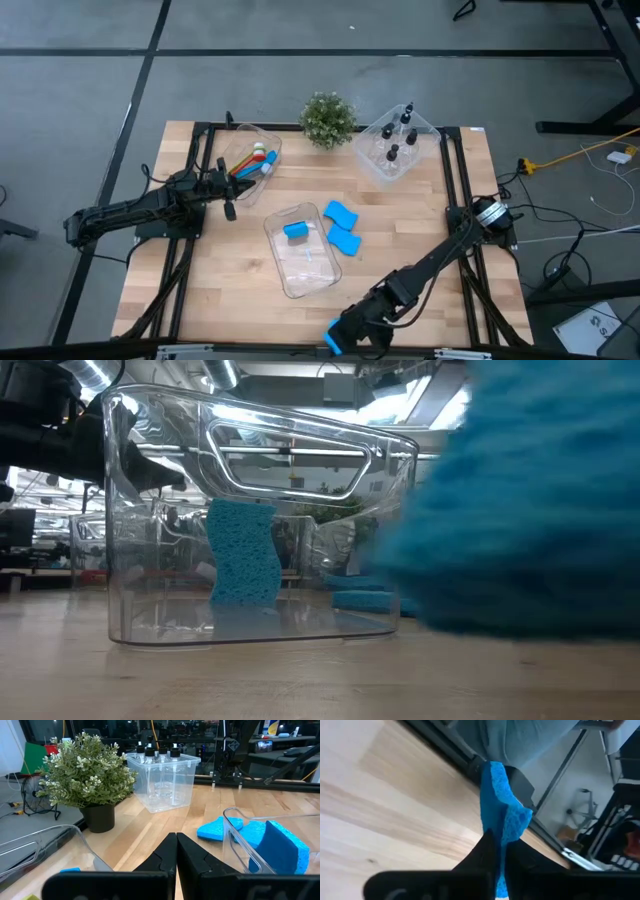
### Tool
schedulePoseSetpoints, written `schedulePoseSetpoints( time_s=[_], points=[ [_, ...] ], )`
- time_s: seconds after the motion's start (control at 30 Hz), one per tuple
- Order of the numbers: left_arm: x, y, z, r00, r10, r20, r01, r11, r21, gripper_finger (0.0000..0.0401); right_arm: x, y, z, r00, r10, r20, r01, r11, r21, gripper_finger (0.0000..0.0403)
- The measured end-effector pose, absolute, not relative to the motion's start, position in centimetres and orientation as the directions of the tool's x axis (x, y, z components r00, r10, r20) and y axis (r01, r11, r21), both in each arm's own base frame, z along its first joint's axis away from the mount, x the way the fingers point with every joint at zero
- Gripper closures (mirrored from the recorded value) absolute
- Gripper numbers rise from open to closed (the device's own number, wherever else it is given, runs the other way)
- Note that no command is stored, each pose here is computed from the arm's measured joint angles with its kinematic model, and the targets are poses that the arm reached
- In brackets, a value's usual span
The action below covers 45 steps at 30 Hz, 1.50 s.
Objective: Pick & Place Kitchen Sink Supplies
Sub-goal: Put the sponge into the bottom transparent bin
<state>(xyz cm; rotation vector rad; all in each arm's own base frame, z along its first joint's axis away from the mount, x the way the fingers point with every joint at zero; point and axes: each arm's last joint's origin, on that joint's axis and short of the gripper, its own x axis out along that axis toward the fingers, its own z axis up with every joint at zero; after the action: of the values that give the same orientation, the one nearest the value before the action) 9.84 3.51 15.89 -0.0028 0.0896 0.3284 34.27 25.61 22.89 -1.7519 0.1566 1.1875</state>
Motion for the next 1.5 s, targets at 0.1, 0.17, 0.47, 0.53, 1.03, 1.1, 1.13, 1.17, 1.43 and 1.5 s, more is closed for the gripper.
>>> schedulePoseSetpoints(
  time_s=[0.1,0.17,0.47,0.53,1.03,1.1,1.13,1.17,1.43,1.5],
  points=[
    [9.8,3.5,15.9,0.943,0.322,-0.088,-0.322,0.947,0.012,0.0399,34.8,25.7,23.3,0.557,0.406,-0.724,-0.558,-0.462,-0.689,0.0389],
    [9.8,3.5,15.9,0.943,0.322,-0.088,-0.322,0.947,0.012,0.0399,35.1,25.7,23.6,0.582,0.423,-0.695,-0.561,-0.411,-0.719,0.0391],
    [9.8,3.5,15.9,0.943,0.322,-0.088,-0.322,0.947,0.012,0.0399,36.4,24.7,25.0,0.664,0.451,-0.597,-0.516,-0.302,-0.801,0.0392],
    [9.8,3.5,15.9,0.943,0.322,-0.088,-0.322,0.947,0.012,0.0399,36.7,24.4,25.6,0.683,0.457,-0.570,-0.514,-0.253,-0.819,0.0392],
    [9.8,3.5,15.9,0.943,0.322,-0.089,-0.322,0.947,0.012,0.0399,37.6,19.3,30.4,0.738,0.511,-0.440,-0.548,0.075,-0.833,0.0386],
    [9.8,3.5,15.9,0.943,0.322,-0.089,-0.322,0.947,0.012,0.0399,37.8,18.9,30.7,0.753,0.506,-0.421,-0.552,0.137,-0.822,0.0389],
    [9.8,3.5,15.9,0.943,0.322,-0.089,-0.322,0.947,0.012,0.0399,37.9,18.7,30.9,0.761,0.505,-0.409,-0.552,0.170,-0.817,0.0391],
    [9.8,3.5,15.9,0.943,0.322,-0.089,-0.322,0.947,0.012,0.0399,38.1,18.5,31.0,0.772,0.499,-0.394,-0.547,0.204,-0.812,0.0392],
    [9.8,3.5,15.9,0.943,0.322,-0.089,-0.322,0.947,0.012,0.0399,38.8,17.9,32.0,0.911,0.287,-0.297,-0.406,0.485,-0.774,0.0387],
    [9.8,3.5,15.9,0.943,0.322,-0.089,-0.322,0.947,0.012,0.0399,38.9,17.8,32.0,0.921,0.264,-0.287,-0.387,0.527,-0.757,0.0392]
  ],
)
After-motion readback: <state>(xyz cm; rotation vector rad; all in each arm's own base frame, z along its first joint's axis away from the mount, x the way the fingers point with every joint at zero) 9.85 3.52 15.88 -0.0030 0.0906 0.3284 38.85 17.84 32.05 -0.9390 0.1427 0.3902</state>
